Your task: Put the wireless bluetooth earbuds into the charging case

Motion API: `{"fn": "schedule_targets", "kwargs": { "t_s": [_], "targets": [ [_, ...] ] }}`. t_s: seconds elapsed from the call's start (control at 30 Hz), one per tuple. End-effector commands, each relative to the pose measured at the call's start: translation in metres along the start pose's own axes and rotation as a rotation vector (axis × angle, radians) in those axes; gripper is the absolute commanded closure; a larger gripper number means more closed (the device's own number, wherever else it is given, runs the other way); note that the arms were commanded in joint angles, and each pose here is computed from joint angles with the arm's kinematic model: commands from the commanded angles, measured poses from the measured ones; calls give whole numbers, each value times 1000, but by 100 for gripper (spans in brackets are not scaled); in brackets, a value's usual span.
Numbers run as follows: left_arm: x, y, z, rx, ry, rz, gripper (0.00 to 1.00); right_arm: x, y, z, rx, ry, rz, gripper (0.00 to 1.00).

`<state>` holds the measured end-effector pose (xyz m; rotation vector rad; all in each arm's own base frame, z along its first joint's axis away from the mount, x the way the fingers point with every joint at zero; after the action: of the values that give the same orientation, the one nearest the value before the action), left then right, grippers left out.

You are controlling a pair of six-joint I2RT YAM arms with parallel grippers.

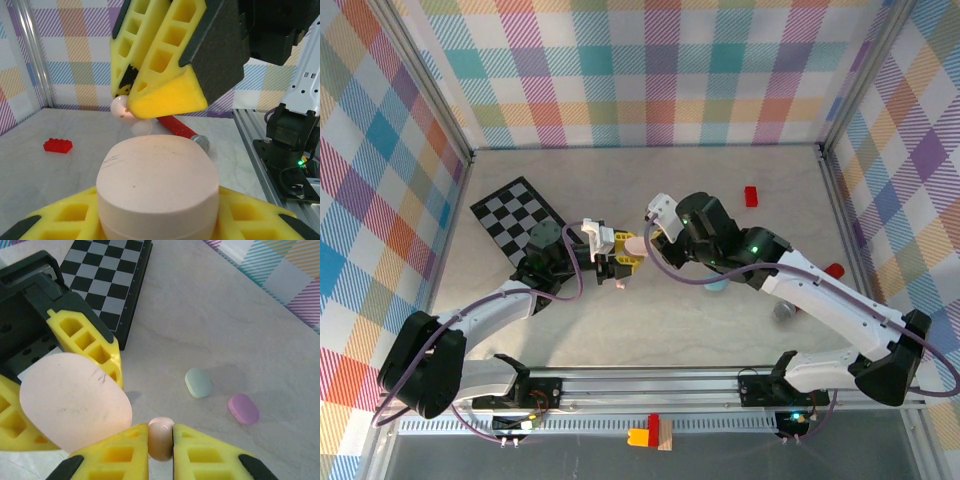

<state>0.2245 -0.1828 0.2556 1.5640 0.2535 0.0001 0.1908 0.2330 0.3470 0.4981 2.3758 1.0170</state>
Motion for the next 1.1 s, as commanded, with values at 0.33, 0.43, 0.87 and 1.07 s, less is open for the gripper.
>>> {"fn": "schedule_targets", "kwargs": {
  "t_s": [0.33,0.43,0.87,1.07],
  "targets": [
    [1,15,-2,-71,-25,24,60,-3,-11,-11,15,-14,45,84],
    [1,16,-3,-80,-23,25,60,1,-19,-9,42,10,45,84],
    [7,12,-5,-77,8,34,60,16,-7,-5,-77,234,46,85],
    [4,10,-5,-57,-22,33,60,8,3,-2,-88,172,49,85]
  ]
}}
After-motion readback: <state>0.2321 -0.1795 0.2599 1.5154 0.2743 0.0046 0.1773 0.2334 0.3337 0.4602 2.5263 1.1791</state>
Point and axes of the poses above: each hand's point on the last joint's axis, 136 mm out from that joint toward the fingers, its own z axis out along the fingers, its own x axis along the line the jaws close on, y = z × x, the point moved 10 cm from there along -z, back along the fingers, and after that the axes turned 12 degrees about -z, right-handed, at the moved point
